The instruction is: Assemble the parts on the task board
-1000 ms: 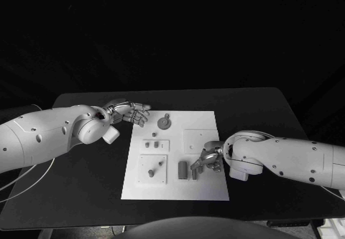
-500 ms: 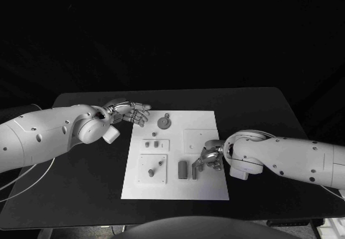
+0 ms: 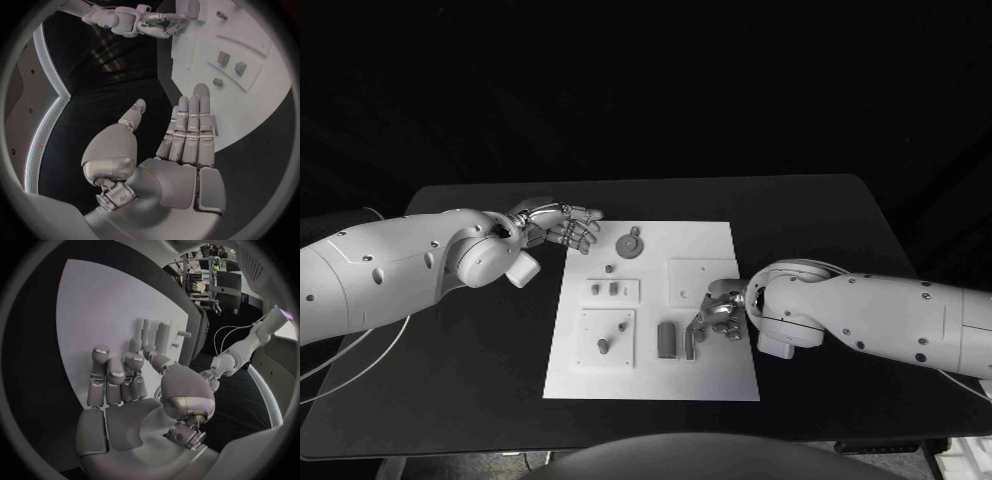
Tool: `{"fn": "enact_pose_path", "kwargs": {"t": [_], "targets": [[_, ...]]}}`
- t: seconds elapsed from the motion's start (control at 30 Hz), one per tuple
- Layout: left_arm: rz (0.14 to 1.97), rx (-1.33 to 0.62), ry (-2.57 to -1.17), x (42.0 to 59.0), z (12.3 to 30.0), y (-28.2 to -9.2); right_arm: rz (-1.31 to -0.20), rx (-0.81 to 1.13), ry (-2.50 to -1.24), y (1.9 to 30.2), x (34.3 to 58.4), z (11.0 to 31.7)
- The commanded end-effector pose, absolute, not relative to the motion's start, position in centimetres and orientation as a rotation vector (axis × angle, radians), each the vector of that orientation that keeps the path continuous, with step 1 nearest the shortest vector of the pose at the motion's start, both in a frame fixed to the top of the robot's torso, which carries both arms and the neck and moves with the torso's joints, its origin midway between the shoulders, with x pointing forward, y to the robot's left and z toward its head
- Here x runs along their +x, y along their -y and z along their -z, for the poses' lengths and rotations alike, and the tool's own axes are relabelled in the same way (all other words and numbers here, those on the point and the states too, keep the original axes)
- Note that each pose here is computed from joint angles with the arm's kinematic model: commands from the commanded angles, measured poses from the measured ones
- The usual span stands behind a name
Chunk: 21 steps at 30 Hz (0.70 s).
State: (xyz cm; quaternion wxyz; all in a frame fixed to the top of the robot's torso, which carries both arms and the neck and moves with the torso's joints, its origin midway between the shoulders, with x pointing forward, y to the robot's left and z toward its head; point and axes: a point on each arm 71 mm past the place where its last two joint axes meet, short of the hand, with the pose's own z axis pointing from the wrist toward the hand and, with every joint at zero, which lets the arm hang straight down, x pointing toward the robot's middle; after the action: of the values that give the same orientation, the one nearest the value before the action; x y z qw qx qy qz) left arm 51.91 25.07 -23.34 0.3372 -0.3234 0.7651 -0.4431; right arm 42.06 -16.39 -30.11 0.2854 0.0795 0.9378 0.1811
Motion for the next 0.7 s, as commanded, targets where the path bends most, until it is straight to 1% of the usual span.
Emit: {"fn": "enact_pose_path", "kwargs": {"t": [0.03,0.4,0.57,0.7], "targets": [[1.173,-0.829,-2.005,51.8,23.3,-24.8,-0.490,0.182,-2.519,16.2,42.0,30.2],[1.171,-0.829,-2.000,51.9,23.2,-24.8,-0.489,0.196,-2.488,16.7,42.2,30.1],[1.179,-0.825,-1.997,51.9,23.2,-24.8,-0.512,0.197,-2.468,17.3,42.2,29.8],[1.177,-0.827,-1.980,51.9,23.1,-24.9,-0.552,0.219,-2.431,17.8,42.9,29.1]]}}
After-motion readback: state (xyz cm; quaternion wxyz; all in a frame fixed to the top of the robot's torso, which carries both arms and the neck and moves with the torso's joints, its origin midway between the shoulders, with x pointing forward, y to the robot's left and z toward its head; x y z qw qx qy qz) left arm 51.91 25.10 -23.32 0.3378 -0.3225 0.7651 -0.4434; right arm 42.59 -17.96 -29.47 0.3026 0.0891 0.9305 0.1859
